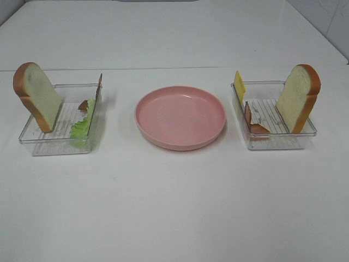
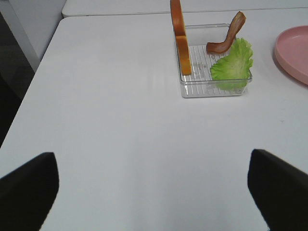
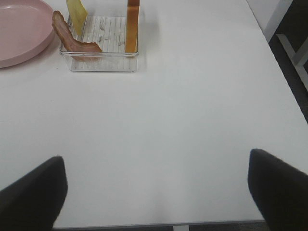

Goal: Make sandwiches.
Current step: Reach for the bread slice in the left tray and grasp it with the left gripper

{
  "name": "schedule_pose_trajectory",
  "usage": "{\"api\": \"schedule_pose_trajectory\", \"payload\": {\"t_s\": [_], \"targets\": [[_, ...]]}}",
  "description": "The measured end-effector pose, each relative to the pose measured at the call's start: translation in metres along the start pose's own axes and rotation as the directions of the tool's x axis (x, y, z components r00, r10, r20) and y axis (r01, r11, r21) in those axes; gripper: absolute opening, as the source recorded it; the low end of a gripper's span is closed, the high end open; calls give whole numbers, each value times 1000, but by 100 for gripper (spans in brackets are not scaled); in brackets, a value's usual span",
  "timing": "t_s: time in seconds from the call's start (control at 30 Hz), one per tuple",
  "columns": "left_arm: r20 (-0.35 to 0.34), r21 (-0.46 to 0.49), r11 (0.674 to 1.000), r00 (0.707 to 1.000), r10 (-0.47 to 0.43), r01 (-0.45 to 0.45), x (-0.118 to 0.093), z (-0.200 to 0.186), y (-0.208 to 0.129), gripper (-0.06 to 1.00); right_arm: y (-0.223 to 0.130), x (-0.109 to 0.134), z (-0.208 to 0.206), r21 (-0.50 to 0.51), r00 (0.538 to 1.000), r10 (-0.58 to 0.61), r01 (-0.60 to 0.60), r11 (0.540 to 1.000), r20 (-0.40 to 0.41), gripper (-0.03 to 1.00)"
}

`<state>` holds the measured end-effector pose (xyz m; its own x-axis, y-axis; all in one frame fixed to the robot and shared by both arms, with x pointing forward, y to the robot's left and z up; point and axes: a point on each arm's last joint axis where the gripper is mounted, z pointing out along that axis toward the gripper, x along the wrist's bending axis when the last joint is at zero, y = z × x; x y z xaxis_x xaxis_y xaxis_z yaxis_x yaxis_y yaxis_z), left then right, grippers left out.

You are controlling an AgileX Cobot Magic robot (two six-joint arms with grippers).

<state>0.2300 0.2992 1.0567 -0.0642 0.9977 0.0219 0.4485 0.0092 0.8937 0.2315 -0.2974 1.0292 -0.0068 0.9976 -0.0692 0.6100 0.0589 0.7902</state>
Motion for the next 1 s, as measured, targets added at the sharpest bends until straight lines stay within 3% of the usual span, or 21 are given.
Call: {"api": "schedule_pose_trajectory", "payload": {"t_s": [0.3,0.47,0.83,1.0], "targets": [[0,3,1000,1000,0,0,0,0,0,99,0,0,0,0,1000,0,0,1000,0,98],[2,70,998,1000,-1,1,0,10,6,99,0,0,0,0,1000,0,0,1000,0,98],[-6,61,996,998,-69,70,3,41,66,99,0,0,0,0,1000,0,0,1000,0,98],[-12,174,982,997,-78,79,5,77,103,99,0,0,0,0,1000,0,0,1000,0,98]]}}
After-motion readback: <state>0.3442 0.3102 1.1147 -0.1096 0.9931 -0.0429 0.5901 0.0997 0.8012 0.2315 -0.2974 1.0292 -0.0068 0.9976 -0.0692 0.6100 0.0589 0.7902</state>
